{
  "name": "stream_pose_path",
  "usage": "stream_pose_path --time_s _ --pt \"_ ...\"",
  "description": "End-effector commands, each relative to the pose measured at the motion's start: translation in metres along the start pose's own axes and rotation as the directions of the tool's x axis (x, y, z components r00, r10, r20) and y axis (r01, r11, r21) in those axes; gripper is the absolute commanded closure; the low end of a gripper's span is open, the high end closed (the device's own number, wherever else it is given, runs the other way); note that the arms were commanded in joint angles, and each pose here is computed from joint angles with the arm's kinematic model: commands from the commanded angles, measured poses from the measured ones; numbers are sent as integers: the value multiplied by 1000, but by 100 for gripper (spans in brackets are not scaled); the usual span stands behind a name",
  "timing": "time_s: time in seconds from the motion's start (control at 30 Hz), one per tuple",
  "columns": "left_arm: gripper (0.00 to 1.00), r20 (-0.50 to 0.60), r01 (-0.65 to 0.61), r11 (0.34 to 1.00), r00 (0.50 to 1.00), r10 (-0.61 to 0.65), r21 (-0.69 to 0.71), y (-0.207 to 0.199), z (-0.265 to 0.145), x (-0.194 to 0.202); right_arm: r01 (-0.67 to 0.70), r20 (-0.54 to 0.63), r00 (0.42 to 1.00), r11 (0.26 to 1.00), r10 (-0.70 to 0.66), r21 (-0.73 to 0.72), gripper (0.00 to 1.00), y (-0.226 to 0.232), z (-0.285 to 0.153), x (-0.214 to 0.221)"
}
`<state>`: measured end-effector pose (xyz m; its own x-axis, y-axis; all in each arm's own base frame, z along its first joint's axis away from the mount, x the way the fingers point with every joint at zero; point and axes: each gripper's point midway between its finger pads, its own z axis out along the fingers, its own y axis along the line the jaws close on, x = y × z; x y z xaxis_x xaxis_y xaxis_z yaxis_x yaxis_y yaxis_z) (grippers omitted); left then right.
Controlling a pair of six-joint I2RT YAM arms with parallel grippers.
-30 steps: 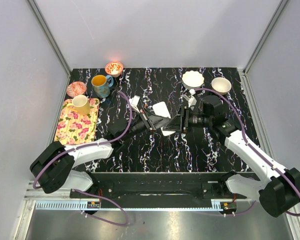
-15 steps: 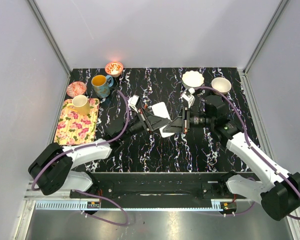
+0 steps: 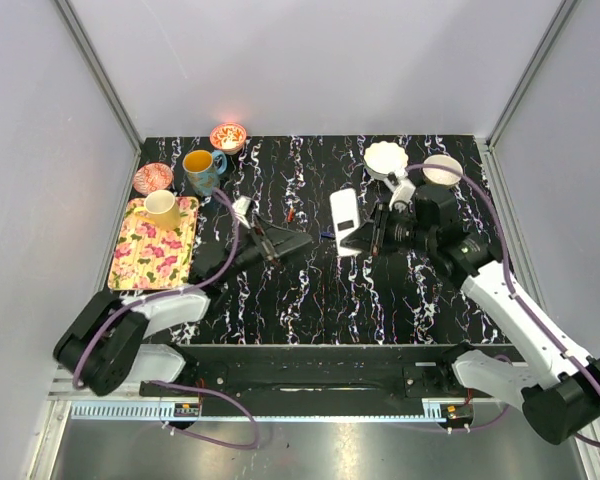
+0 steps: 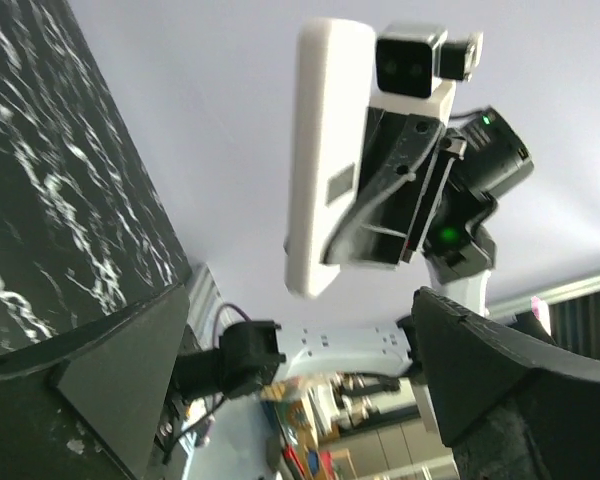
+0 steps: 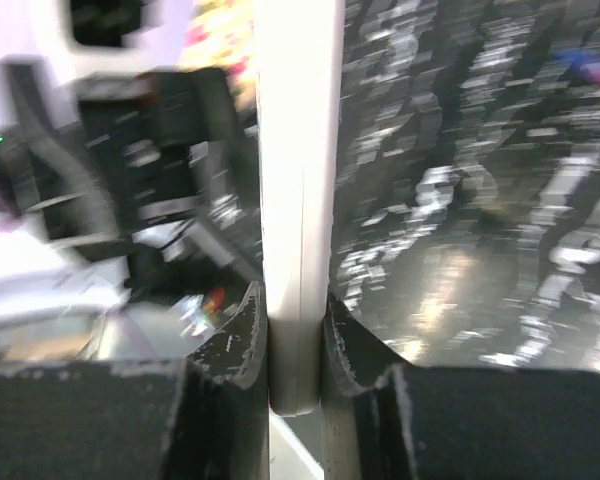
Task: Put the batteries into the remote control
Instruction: Turn over the remote control at the center of the board.
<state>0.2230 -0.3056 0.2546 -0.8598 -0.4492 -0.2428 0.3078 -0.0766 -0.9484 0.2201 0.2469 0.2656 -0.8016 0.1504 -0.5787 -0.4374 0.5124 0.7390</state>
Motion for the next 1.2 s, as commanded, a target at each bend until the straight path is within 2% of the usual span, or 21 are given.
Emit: stream_pose_path --time_s 0.0,0.03,0.07,0.1,0.13,0.17,0.2,0.23,0.33,0.37,0.47,0.63,0.73,0.83,0.93,0.97,1.17 --pt "1 165 -158 986 973 164 -52 -20 -26 -38 27 78 993 797 -92 604 100 -91 -41 -35" --pt "1 174 -185 976 963 203 -114 -15 -29 -41 35 39 995 698 -90 715 100 -119 -46 -33" --pt "1 128 -205 929 959 254 -307 24 -42 -39 38 26 993 535 -112 844 100 -148 -70 -35" --pt "1 177 -258 903 927 332 -343 5 -45 -51 52 6 992 456 -126 889 100 -161 -79 -37" --pt "1 143 -246 859 929 340 -449 24 -58 -47 62 -14 992 381 -128 923 100 -175 -84 -36" --pt "1 136 -284 829 910 391 -481 25 -65 -50 57 -11 986 277 -164 959 100 -185 -98 -43" --pt "1 167 -296 816 890 425 -496 17 -73 -55 53 -14 986 234 -168 971 100 -193 -102 -41" --pt "1 157 -286 792 890 428 -539 25 -83 -53 66 -31 985 206 -172 976 100 -200 -100 -40" --pt "1 166 -305 743 859 485 -595 26 -101 -58 137 -116 983 158 -140 978 100 -222 -86 -35" --pt "1 130 -301 710 866 483 -637 37 -109 -54 158 -143 982 126 -120 979 100 -229 -85 -32" --pt "1 85 -303 666 871 484 -681 47 -118 -50 224 -222 974 38 -38 974 100 -254 -73 -23" --pt "1 39 -321 641 876 481 -698 52 -123 -45 282 -282 959 14 10 959 100 -282 -45 -18" --pt "1 33 -326 652 880 475 -684 51 -123 -40 342 -341 939 -21 46 940 100 -295 -38 -15" --pt "1 29 -322 655 885 465 -684 54 -126 -37 369 -367 928 -20 60 929 100 -302 -30 -14" --pt "1 28 -317 651 887 461 -689 57 -128 -35 386 -387 918 30 85 922 87 -306 -16 -10" --pt "1 23 -321 654 888 460 -685 57 -128 -34 385 -389 915 58 102 921 79 -307 -12 -5" --pt "1 8 -324 655 893 450 -683 59 -131 -28 396 -411 900 121 149 910 66 -316 2 14"
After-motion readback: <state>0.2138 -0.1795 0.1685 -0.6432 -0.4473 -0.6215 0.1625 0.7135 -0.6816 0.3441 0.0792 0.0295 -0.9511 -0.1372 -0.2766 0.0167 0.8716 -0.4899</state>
